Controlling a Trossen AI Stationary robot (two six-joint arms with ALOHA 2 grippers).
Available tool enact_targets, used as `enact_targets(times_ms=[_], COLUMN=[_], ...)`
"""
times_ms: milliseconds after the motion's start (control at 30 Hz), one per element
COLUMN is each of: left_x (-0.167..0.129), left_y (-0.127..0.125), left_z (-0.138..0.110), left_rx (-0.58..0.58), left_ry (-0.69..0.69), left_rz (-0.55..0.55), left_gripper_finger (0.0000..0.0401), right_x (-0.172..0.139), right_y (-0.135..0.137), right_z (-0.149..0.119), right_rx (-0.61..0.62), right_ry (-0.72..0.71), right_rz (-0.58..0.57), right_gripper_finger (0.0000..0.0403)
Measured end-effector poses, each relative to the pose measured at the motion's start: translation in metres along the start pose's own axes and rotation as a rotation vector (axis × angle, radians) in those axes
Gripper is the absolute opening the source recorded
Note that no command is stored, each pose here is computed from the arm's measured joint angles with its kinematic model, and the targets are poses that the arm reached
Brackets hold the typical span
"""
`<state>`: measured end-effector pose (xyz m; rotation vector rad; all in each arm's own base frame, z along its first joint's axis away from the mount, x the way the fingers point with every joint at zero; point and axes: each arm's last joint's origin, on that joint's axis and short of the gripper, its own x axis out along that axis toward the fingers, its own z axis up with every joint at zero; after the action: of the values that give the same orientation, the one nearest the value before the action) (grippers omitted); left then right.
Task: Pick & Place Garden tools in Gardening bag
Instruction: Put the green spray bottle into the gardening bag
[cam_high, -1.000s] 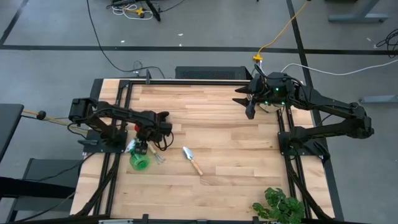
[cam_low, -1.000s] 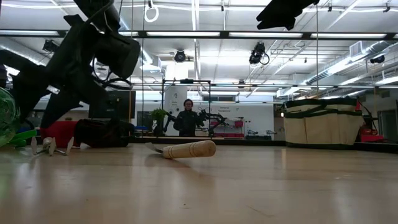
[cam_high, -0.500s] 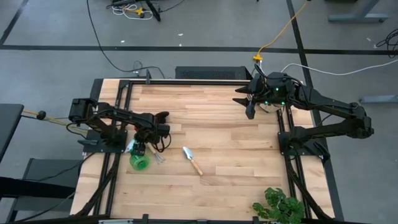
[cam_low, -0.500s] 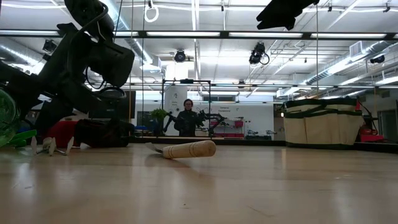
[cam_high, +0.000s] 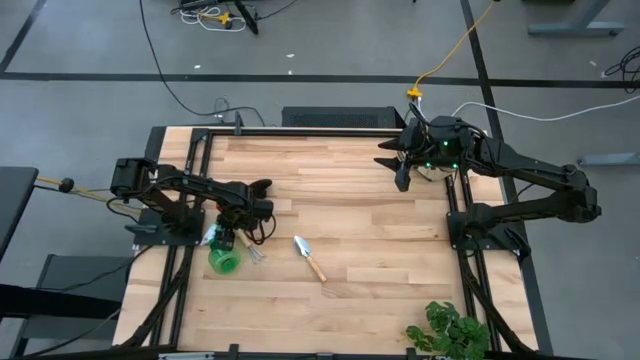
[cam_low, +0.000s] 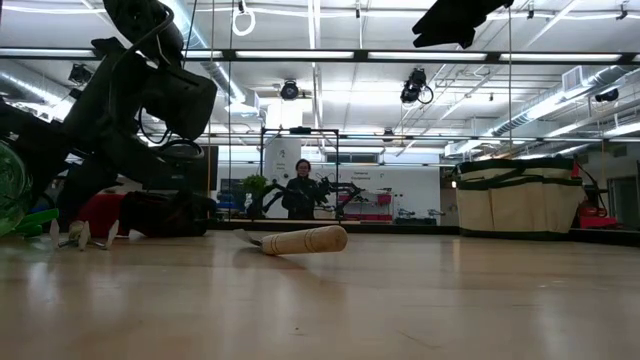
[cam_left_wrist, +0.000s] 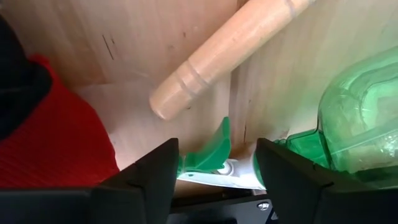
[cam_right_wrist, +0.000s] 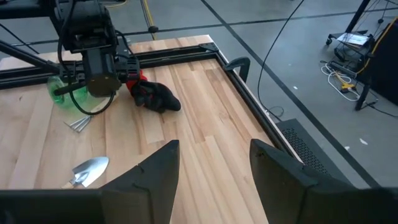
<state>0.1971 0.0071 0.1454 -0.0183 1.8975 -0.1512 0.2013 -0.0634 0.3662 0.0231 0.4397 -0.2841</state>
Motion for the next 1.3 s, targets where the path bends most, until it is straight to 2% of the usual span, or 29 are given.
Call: enact_targets(times_ms=[333, 867, 1033, 1300], left_x=[0.0000, 0.0000, 0.0000, -0.0001], left_y=[-0.0003, -0.0003, -0.0003, -0.0006], left_z=[0.0001, 0.0002, 0.0007, 0.0015], left_rx=[-0.025, -0.024, -0.024, -0.024], left_ry=[-0.003, -0.004, -0.008, -0.018], left_rz=[-0.014, -0.015, -0.014, -0.032], left_gripper_finger=[0.0142, 0.0053, 0.0037, 0.0037], right_x=[-0.0001, 0.0000, 0.0000, 0.0000], right_y=[0.0000, 0.0000, 0.0000, 0.0000], right_z=[0.0000, 0.0000, 0.0000, 0.0001], right_rx=[0.000, 0.000, 0.000, 0.000], right_ry=[0.000, 0.000, 0.000, -0.001], right_rz=[0.000, 0.000, 0.000, 0.000], right_gripper_finger=[0.0196, 0.0196, 0.0196, 0.0196])
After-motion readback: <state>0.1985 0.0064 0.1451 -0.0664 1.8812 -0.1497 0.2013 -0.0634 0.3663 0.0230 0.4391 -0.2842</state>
